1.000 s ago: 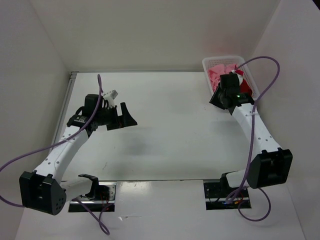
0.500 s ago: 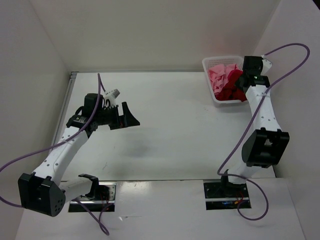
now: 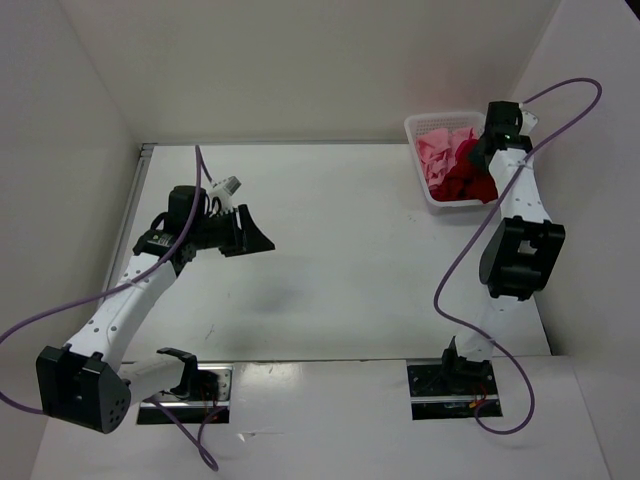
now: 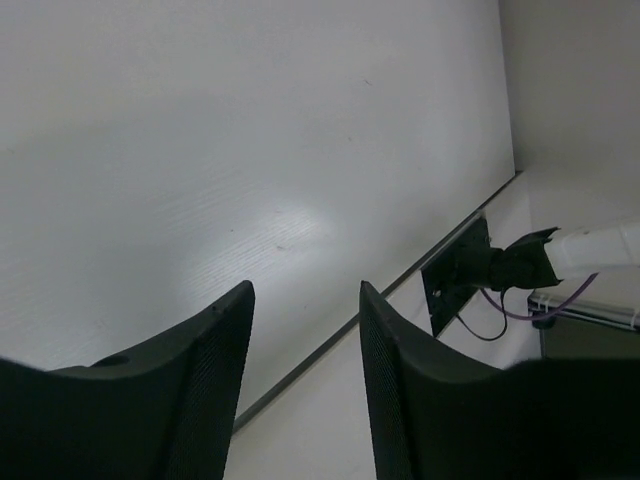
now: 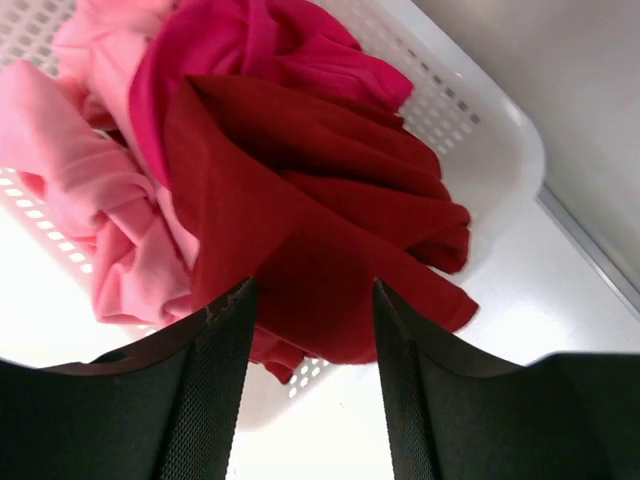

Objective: Fold and stack the t-shirts
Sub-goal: Grab crumpled tshirt from bin with the right arm

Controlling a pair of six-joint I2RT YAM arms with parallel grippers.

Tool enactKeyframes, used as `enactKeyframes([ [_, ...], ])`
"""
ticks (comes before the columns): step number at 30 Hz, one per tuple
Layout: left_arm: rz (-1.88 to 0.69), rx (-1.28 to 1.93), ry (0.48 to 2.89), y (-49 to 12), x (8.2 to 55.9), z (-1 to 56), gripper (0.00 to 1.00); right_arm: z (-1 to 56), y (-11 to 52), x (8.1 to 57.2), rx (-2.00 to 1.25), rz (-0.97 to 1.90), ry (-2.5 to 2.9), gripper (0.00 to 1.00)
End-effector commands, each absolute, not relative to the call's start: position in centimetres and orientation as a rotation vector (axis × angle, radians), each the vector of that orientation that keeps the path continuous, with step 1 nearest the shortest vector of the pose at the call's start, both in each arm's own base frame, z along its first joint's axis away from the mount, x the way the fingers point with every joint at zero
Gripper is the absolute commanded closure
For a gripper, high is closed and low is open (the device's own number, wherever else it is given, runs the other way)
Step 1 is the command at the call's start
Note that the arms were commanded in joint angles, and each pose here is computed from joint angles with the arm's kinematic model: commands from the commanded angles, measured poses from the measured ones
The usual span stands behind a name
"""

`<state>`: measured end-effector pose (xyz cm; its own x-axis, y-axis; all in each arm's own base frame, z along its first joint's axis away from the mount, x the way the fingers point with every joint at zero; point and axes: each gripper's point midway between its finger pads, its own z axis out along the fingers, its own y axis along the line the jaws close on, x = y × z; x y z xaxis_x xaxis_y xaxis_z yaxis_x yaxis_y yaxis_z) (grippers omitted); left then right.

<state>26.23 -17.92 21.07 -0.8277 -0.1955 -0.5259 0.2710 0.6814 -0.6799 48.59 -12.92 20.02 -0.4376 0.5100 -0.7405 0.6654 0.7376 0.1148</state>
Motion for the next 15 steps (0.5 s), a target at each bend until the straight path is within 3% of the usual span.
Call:
enactKeyframes([
  [1,-1.075,0.079,2.286,-18.3,26.7,21.8,0.42,22.7,-12.6,50.9,0.825,-0.191,2.06,0.43],
  [6,-1.09,0.08,2.274,-18.4,26.8,21.9,0.33,21.9,-11.4,52.0,0.786,-0.098,2.076,0.54],
  [7,-1.09,0.08,2.274,-18.5,27.0,21.8,0.29,21.5,-11.1,52.0,0.78,-0.085,2.081,0.66],
  [12,-1.073,0.054,2.285,-18.2,26.9,21.2,0.25,21.7,-11.2,52.2,0.778,-0.083,2.073,0.91],
  [13,-1.073,0.054,2.285,-18.2,26.9,21.2,0.23,22.1,-11.2,52.3,0.777,-0.081,2.064,1.0],
  [15,-1.055,0.034,2.281,-17.7,26.9,21.1,0.23,23.7,-11.3,52.2,0.773,-0.082,2.023,1.0],
])
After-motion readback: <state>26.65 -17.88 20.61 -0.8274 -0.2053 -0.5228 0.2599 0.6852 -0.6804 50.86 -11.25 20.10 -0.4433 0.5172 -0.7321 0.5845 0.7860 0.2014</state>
